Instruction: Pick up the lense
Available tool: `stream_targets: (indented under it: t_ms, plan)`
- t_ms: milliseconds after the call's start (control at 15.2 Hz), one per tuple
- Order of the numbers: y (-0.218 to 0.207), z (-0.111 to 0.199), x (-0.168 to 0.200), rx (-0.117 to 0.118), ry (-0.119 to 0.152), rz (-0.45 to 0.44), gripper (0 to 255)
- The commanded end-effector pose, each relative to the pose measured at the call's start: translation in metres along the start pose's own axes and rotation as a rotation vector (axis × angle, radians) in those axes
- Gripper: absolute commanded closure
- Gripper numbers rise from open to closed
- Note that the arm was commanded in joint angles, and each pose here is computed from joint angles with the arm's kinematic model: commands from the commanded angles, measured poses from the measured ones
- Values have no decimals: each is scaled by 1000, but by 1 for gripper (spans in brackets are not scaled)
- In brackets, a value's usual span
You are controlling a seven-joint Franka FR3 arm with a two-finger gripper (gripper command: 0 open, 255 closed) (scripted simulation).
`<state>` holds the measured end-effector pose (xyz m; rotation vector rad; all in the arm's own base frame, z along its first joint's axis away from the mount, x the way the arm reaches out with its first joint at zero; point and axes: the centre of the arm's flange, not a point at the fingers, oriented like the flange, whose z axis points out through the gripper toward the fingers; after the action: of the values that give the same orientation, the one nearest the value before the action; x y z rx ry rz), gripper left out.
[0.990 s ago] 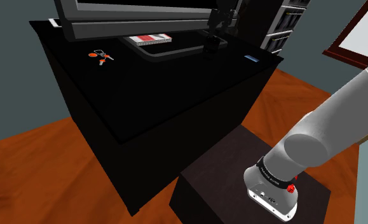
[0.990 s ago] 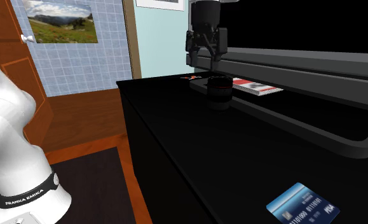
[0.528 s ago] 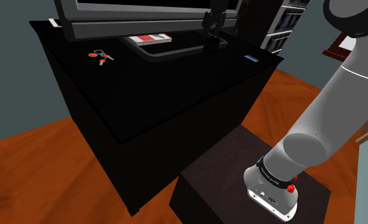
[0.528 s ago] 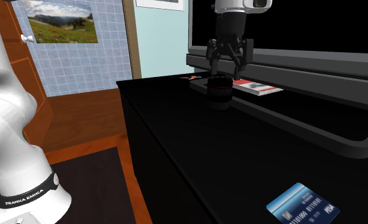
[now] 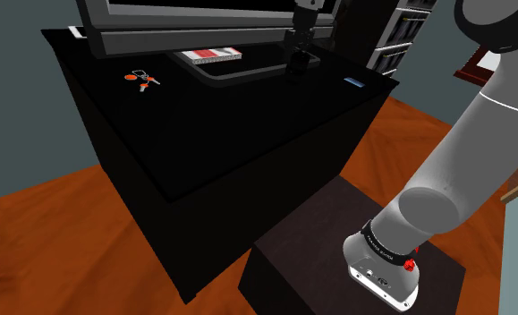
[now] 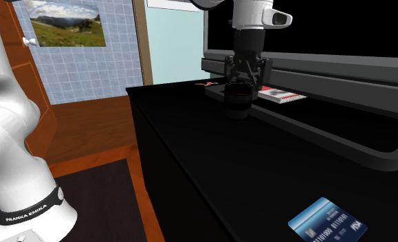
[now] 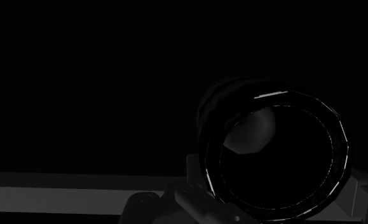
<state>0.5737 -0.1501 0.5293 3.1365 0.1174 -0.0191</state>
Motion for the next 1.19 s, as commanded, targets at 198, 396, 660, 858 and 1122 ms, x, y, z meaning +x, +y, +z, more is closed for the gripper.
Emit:
stream_targets:
  t_ms: [198, 396, 660, 858, 1122]
  plan:
    - [0, 1, 0, 0, -1, 0, 255]
    - [0, 1, 0, 0, -1, 0, 255]
    - [0, -9, 0, 0, -1, 0, 255]
    - [0, -24, 0, 0, -1, 0, 255]
    - [0, -45, -1, 0, -1, 0, 255]
